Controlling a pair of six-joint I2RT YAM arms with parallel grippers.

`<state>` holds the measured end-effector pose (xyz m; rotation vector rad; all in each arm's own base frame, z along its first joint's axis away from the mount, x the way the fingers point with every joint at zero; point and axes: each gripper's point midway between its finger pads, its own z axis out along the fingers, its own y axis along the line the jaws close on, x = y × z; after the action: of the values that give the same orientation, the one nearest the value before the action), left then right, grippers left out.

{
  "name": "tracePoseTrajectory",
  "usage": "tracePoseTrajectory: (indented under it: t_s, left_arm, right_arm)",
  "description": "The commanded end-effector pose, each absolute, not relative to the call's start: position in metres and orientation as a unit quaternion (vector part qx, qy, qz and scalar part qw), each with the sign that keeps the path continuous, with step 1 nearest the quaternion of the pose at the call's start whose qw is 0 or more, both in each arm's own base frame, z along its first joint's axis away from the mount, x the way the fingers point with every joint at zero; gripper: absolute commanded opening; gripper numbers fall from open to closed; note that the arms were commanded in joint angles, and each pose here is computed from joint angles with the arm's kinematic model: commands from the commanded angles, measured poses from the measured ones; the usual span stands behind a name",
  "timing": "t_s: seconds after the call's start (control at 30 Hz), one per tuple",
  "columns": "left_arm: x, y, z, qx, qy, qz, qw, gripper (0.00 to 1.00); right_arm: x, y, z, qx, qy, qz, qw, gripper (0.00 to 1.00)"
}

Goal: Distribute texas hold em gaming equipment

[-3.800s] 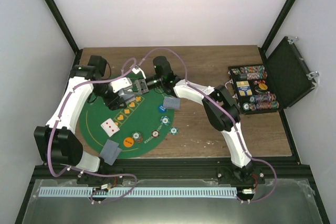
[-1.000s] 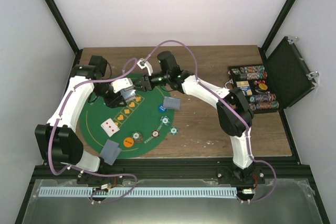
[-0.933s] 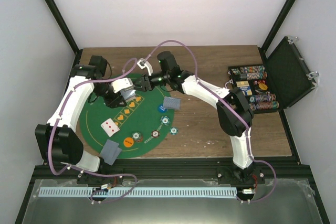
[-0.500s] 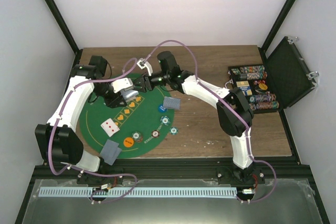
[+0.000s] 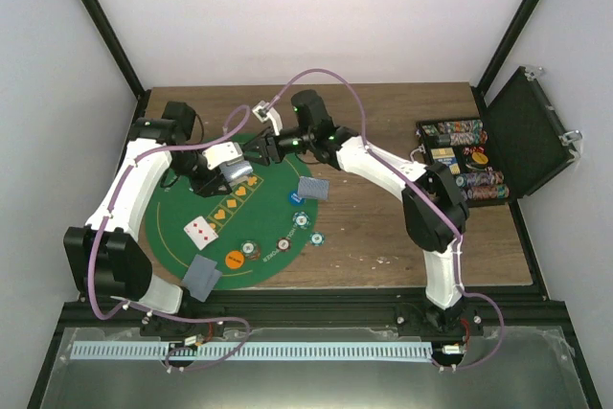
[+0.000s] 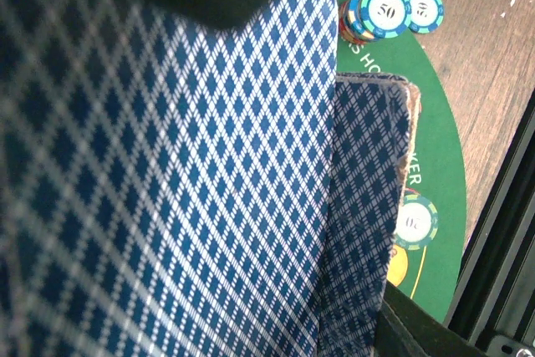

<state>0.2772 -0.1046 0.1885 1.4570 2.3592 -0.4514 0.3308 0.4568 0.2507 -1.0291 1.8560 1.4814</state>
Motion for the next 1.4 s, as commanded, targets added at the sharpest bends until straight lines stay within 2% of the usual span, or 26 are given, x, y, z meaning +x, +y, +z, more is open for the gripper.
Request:
tracePoseTrajectory:
  t_s: [0.0,0.13,0.3,0.37,0.6,1.1,1.37]
  left_arm:
    - [0.278,-0.108,0.193,0.514,0.823,-0.169,0.174,0.46]
    - [0.278,-0.108,0.193,0.513,0.823,-0.172,0.174,0.46]
    - [0.278,-0.109,0.194,0.513,0.822,-0.175,0.177,0.46]
    - [0.278,-0.109,0.194,0.512,0.822,-0.176,0.177,0.46]
    - [0.279,-0.109,0.195,0.511,0.822,-0.178,0.177,0.46]
    - [0.280,-0.110,0.194,0.509,0.823,-0.182,0.175,0.46]
    - [0.281,-0.109,0.192,0.508,0.824,-0.185,0.173,0.46]
  right_arm:
    - [0.335,0.444,0.287,-0.391,0.670,0.541,0.325,0.58]
    - [0.329,0.443,0.289,-0.400,0.662,0.546,0.322,0.53]
    - [0.321,0.441,0.298,-0.410,0.644,0.559,0.325,0.33]
    - [0.319,0.441,0.300,-0.414,0.638,0.563,0.323,0.29]
    - [0.314,0.444,0.287,-0.418,0.637,0.576,0.298,0.26]
    - [0.315,0.457,0.274,-0.425,0.636,0.578,0.283,0.25]
    - [0.313,0.455,0.276,-0.426,0.636,0.576,0.287,0.05]
